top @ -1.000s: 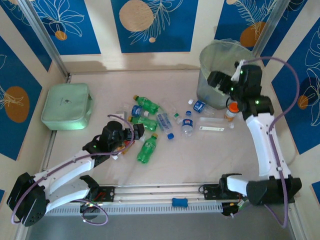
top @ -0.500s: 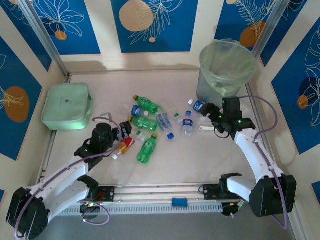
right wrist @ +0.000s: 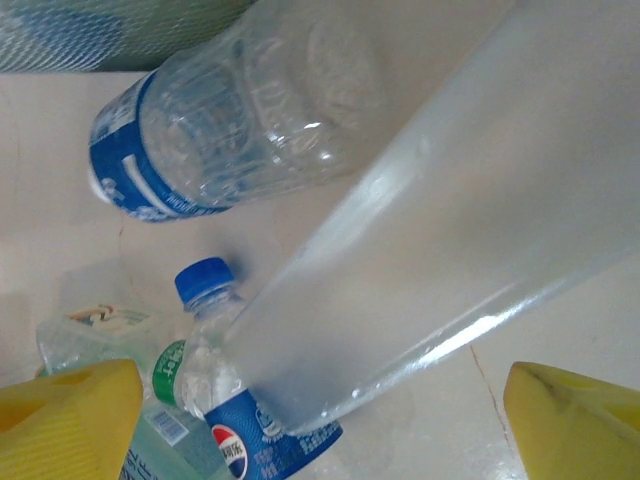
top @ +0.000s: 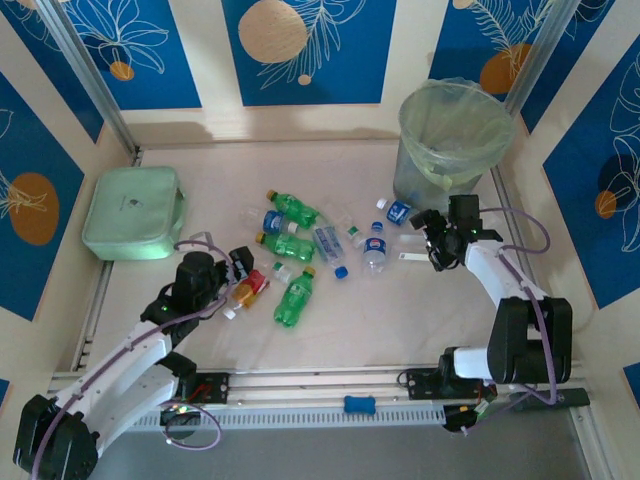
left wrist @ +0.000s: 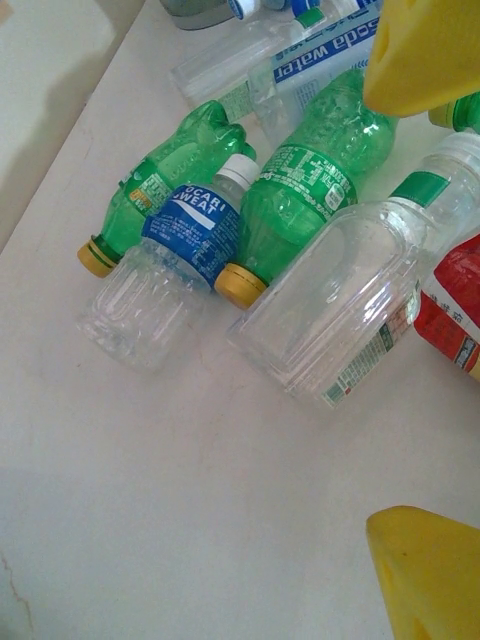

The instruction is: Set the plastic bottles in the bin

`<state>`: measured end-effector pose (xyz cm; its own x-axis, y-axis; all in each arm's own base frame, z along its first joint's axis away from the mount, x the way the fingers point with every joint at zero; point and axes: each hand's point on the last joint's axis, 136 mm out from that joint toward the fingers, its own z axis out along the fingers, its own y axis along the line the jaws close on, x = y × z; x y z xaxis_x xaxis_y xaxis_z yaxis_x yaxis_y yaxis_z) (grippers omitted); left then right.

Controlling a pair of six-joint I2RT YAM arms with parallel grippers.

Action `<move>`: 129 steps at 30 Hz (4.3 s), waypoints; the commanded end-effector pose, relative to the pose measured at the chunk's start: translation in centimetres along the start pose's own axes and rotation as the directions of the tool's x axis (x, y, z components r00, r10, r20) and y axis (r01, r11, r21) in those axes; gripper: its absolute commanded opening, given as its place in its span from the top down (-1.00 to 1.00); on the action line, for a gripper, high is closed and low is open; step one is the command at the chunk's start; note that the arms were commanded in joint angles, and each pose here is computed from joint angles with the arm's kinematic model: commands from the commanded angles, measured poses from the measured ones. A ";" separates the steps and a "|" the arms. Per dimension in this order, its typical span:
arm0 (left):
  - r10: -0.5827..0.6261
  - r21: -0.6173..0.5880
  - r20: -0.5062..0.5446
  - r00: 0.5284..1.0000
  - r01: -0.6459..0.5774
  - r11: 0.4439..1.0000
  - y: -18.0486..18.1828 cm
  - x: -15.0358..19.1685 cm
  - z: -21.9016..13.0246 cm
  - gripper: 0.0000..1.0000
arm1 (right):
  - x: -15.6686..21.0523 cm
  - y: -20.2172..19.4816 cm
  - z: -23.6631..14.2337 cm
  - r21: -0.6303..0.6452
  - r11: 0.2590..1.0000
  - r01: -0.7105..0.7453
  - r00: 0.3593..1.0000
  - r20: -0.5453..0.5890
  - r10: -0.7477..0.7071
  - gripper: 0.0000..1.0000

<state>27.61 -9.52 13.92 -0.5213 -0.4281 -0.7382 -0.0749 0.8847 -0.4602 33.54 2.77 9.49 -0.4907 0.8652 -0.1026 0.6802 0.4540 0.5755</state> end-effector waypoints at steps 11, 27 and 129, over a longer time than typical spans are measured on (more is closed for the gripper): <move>0.000 -0.016 -0.010 1.000 0.000 1.000 0.5 0.1 0.6 -0.99 | -0.6 -3.0 3.4 0.037 0.985 -0.170 0.983 -0.062 0.172 -0.84; -0.018 -0.011 -0.019 1.000 0.018 1.000 0.6 0.3 0.5 -0.99 | -0.5 -5.4 5.4 0.056 0.971 -0.234 0.969 -0.069 0.237 -0.51; 0.125 0.011 -0.238 0.963 -0.126 0.992 -0.8 0.6 -0.7 -0.99 | -3.5 29.4 -18.8 -0.119 0.519 0.847 0.500 0.513 -0.698 -0.98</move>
<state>27.45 -9.93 14.59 -0.6458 -0.3409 -0.6831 -0.0421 0.9093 -0.4140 46.38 6.75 40.78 -0.4833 0.2432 -0.8410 -0.0297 0.9555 0.2934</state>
